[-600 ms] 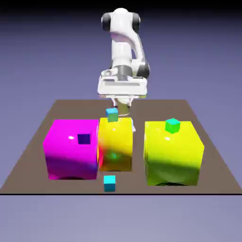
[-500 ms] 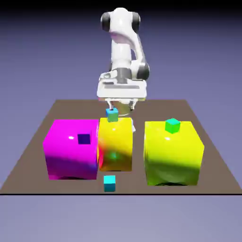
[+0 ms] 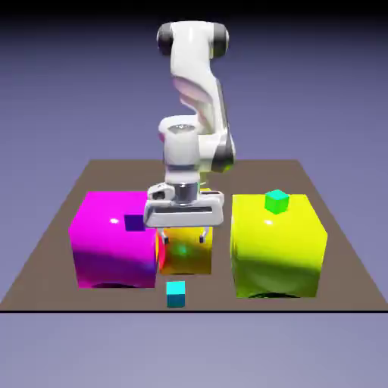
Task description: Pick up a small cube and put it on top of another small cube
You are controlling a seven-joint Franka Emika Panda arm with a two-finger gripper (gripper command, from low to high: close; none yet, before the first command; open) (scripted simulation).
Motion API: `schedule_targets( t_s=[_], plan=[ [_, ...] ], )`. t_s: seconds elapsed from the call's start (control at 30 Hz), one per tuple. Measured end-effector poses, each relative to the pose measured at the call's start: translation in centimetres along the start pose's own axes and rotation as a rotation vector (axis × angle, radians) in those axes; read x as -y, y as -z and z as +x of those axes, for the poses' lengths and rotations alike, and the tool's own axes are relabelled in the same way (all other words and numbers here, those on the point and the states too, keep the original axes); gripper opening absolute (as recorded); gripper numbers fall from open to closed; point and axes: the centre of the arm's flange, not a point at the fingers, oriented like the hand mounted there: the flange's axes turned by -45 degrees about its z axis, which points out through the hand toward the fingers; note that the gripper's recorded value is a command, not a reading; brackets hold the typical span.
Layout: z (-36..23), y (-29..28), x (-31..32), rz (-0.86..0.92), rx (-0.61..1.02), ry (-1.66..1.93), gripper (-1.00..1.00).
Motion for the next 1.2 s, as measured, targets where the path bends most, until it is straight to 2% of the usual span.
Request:
schedule_targets(
  t_s=[0.23, 0.3, 0.43, 0.47, 0.53, 0.9, 1.0, 1.2],
  plan=[
    [0.7, -8.7, -1.8, -0.005, 0.242, 0.004, 0.00],
    [0.7, -8.7, -1.8, -0.005, 0.242, 0.004, 0.00],
    [-0.6, -15.0, -1.8, -0.005, 0.242, 0.005, 0.00],
    [-0.7, -15.6, -1.8, -0.005, 0.242, 0.004, -1.00],
    [-0.7, -15.6, -1.8, -0.005, 0.242, 0.004, -1.00],
    [0.2, -0.3, -3.0, -0.035, 0.268, 0.167, -1.00],
    [-0.7, 3.9, -3.5, -0.070, 0.281, 0.210, -1.00],
    [-4.9, 9.9, -3.4, -0.058, 0.274, 0.055, -1.00]
  ],
)
